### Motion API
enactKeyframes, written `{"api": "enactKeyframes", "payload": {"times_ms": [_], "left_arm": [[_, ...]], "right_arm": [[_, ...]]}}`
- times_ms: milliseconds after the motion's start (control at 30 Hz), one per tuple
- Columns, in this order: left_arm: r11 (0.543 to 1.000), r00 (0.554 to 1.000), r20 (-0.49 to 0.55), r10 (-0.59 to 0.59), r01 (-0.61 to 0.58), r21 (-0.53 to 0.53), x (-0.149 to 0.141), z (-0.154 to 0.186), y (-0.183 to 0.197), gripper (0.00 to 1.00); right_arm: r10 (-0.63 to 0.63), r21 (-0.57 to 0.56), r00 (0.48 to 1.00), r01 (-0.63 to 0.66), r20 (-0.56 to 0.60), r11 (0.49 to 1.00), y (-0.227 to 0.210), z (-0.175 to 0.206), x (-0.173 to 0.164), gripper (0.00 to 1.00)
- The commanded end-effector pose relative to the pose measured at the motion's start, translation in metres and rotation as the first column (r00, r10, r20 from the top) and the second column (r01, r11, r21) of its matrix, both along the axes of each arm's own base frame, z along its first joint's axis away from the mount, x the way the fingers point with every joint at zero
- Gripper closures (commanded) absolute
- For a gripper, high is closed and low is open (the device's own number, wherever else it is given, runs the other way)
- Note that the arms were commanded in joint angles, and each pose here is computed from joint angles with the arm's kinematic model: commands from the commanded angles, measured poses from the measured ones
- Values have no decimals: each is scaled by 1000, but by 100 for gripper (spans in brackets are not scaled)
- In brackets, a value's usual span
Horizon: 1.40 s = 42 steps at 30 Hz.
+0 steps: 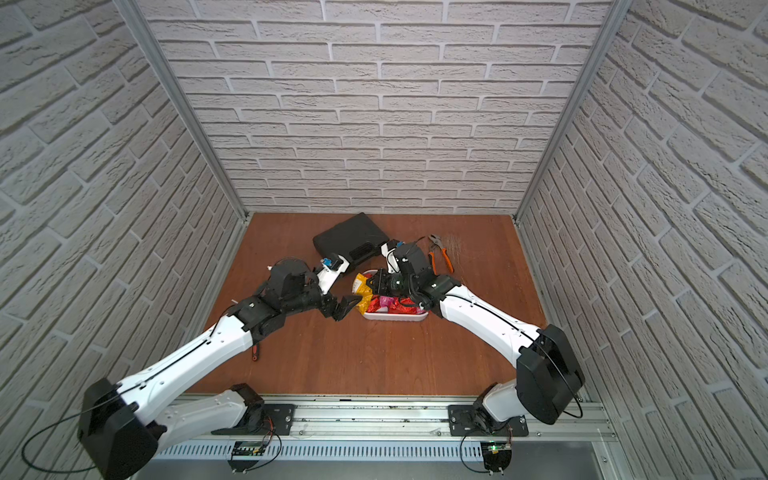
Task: Take the tea bags out of the storage box
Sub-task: Pick up the tea bag from the storage box, then place the tea bag at the center of the board.
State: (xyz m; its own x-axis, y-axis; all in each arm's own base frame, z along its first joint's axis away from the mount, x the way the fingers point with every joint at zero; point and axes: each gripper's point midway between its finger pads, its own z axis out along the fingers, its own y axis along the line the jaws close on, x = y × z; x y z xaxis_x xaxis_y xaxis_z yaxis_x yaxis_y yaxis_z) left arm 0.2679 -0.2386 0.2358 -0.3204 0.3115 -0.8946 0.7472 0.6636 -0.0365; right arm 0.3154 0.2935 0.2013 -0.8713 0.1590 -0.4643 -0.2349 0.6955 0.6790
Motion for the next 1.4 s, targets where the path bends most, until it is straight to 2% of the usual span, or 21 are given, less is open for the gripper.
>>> {"api": "enactKeyframes", "payload": {"times_ms": [0,67,167,267,333,400,433,533,600,700,833,967,1033,1133,1367], "left_arm": [[962,957,122,264,-252,-105,20,40,43,2],[904,904,107,415,-396,-159,26,48,74,1],[772,791,1,612,-597,-219,32,44,125,2],[604,628,-159,762,-777,-176,33,16,177,2],[494,503,-249,827,-863,-102,27,-8,206,2],[424,417,-296,859,-905,-45,19,-26,225,1],[399,390,-311,867,-916,-35,16,-32,232,2],[359,347,-336,876,-933,-26,8,-43,242,1],[351,338,-350,874,-936,-25,5,-48,244,1],[359,341,-362,868,-933,-20,4,-53,243,2],[381,359,-369,857,-925,-14,7,-56,240,2],[404,381,-347,857,-915,-7,8,-52,239,2],[433,413,-336,846,-901,-17,11,-48,236,2],[483,469,-345,813,-874,-50,17,-44,225,3],[637,629,-344,697,-764,-106,37,-36,187,8]], "right_arm": [[100,1,995,-100,16,995,21,-2,-15,97],[147,-18,989,-147,3,989,33,-10,-24,97],[237,-32,971,-237,-18,971,59,-21,-40,97],[346,-53,937,-348,-42,936,88,-33,-58,97],[457,-59,888,-459,-48,886,113,-39,-74,97],[532,-71,843,-537,-81,840,131,-49,-85,97],[565,-76,819,-573,-105,816,140,-55,-91,97],[626,-86,763,-643,-163,761,158,-71,-103,97],[639,-98,742,-664,-204,741,165,-87,-107,97],[629,-114,740,-665,-239,738,167,-103,-107,97],[568,-204,768,-632,-297,748,158,-126,-99,96],[525,-272,788,-608,-321,746,152,-132,-92,84],[508,-283,817,-573,-272,769,151,-121,-85,71],[502,-304,846,-533,-178,790,148,-96,-76,58],[432,-406,902,-398,-11,822,112,-42,-56,49]]}}
